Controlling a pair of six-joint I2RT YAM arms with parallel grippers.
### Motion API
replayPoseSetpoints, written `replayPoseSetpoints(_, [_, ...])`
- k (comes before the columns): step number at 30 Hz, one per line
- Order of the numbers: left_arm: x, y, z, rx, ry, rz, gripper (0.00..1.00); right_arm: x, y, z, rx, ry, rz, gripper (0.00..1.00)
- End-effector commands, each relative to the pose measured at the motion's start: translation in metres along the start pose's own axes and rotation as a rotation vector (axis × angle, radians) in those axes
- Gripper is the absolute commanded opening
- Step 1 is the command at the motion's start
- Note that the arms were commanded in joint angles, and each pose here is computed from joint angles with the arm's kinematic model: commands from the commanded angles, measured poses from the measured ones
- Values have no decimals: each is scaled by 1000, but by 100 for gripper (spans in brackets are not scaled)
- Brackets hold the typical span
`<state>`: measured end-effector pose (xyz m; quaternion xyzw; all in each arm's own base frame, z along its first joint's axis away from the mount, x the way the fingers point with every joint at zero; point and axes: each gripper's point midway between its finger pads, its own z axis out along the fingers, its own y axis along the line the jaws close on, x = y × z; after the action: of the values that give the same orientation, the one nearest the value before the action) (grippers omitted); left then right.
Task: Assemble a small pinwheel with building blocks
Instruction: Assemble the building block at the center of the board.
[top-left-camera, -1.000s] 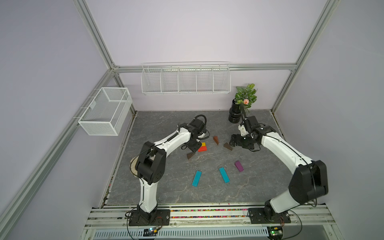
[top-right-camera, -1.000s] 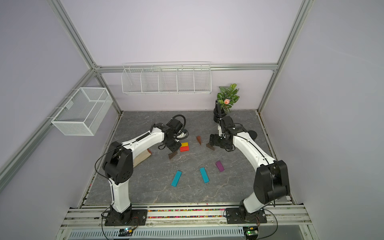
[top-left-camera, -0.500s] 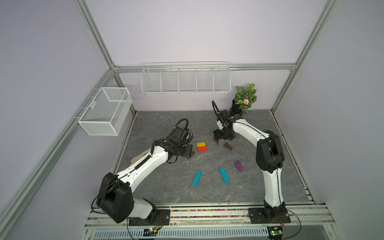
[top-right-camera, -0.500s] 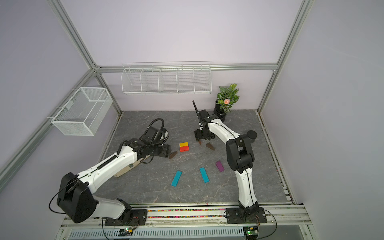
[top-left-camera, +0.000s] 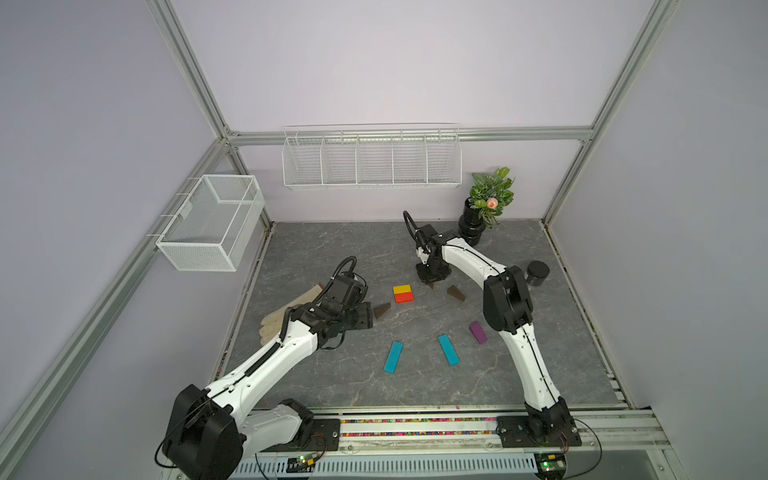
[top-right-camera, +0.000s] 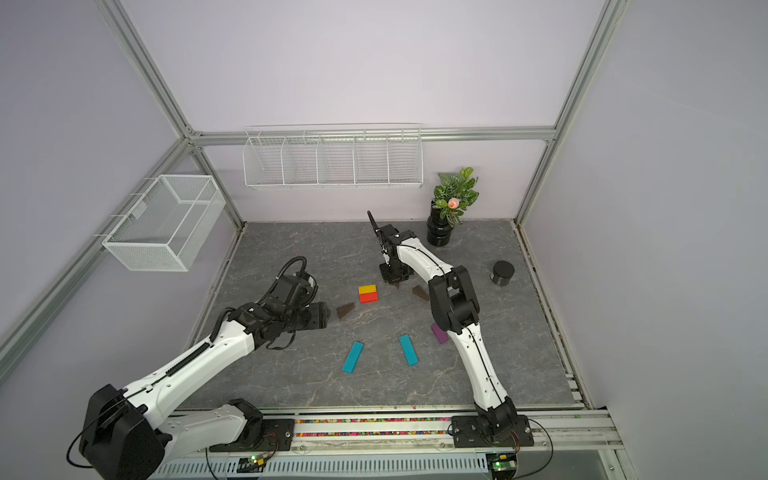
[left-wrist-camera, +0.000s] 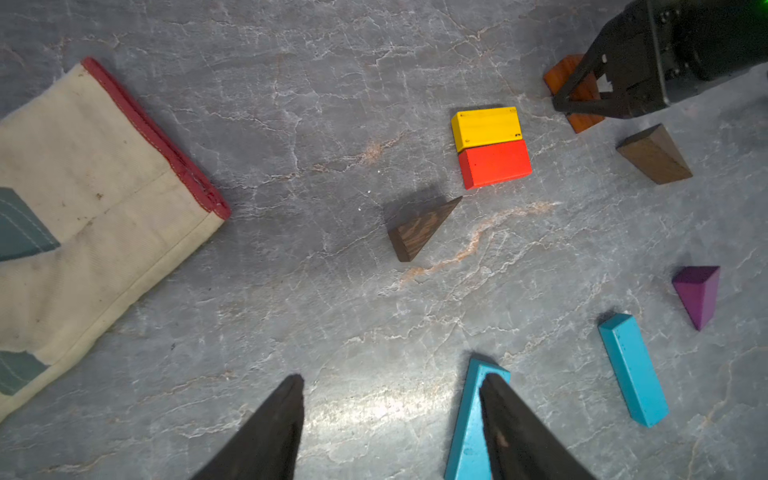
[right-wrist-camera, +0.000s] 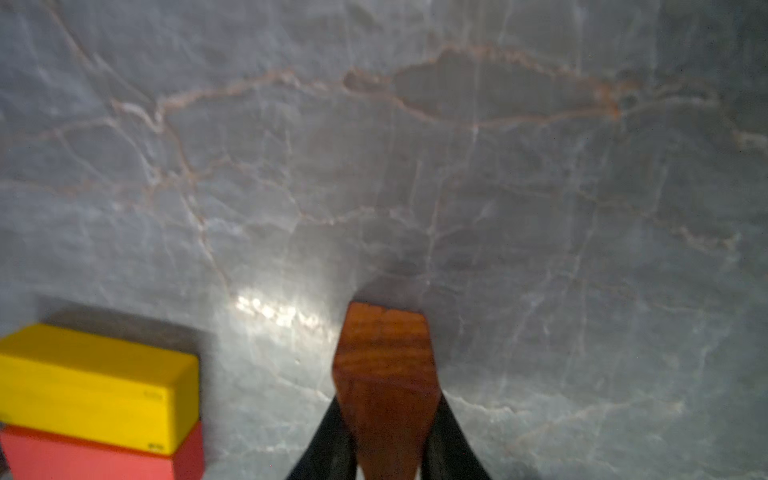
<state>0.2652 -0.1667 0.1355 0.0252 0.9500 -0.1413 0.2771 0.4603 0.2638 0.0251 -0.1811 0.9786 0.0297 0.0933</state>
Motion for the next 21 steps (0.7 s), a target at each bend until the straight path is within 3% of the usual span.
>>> replayPoseSetpoints(1, [-8, 1, -3, 20, -53, -72, 71, -5, 13, -4, 4, 14, -34, 25])
replayPoseSetpoints(8, [-3, 4, -1, 65, -71, -149, 72, -35, 47, -2, -40, -52, -73, 25])
replayPoseSetpoints(21, [1, 4, 1, 70, -50, -153, 72, -47, 92, 8, -118, -126, -122, 28])
